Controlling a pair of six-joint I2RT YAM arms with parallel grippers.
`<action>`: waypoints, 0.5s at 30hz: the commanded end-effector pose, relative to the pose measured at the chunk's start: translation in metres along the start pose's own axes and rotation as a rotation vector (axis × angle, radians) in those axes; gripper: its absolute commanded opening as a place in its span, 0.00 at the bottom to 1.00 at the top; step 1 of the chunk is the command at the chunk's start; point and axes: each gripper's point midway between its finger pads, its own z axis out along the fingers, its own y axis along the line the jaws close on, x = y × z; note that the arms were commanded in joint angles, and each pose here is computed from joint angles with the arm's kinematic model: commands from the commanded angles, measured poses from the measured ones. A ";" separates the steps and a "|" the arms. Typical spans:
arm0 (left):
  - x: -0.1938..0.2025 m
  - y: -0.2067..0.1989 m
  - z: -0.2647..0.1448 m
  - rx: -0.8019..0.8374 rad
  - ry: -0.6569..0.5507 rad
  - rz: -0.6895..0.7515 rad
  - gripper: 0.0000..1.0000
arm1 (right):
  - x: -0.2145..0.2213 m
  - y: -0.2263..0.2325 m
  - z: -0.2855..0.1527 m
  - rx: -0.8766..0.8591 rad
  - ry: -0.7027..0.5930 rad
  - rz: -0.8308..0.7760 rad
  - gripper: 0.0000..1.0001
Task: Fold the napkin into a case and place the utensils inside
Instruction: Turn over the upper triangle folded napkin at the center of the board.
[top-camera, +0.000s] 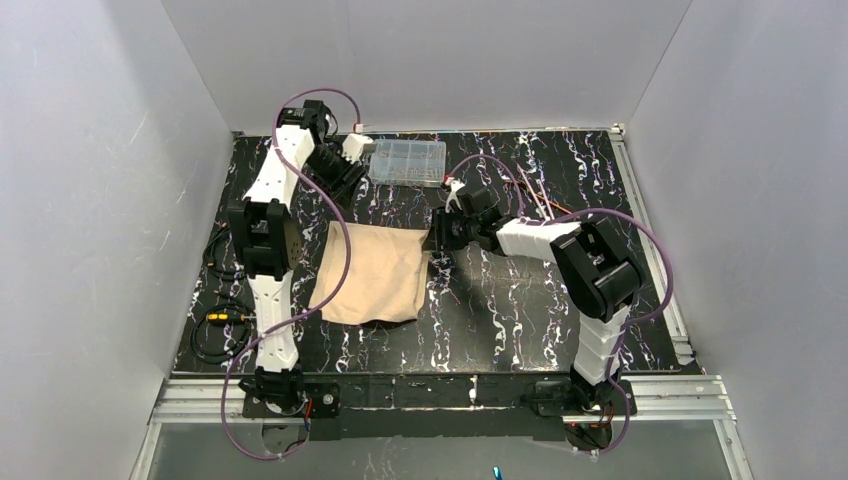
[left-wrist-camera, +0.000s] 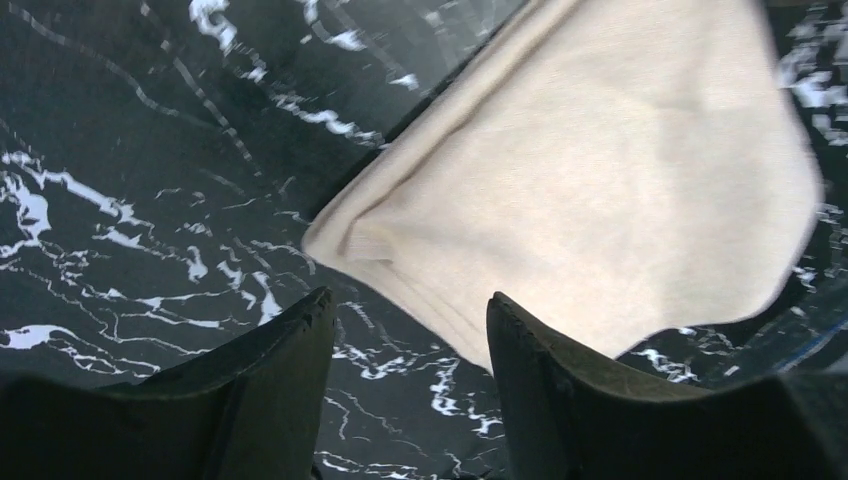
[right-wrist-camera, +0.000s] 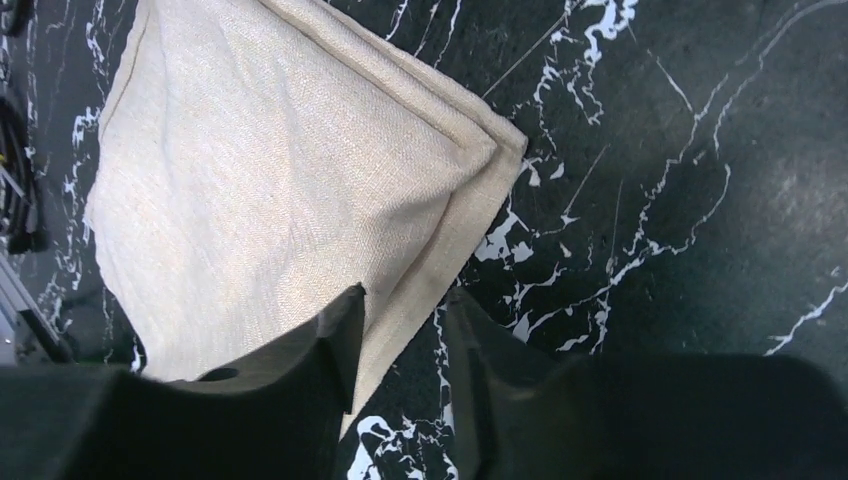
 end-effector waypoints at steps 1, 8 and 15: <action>-0.027 -0.082 -0.030 0.156 -0.081 0.091 0.54 | -0.031 0.023 -0.021 -0.056 -0.114 0.027 0.38; -0.072 -0.139 0.034 0.265 -0.127 0.253 0.52 | -0.025 0.000 -0.041 -0.014 -0.124 0.168 0.08; -0.094 -0.150 0.076 0.284 -0.099 0.342 0.52 | 0.012 0.006 -0.041 -0.080 -0.050 0.249 0.01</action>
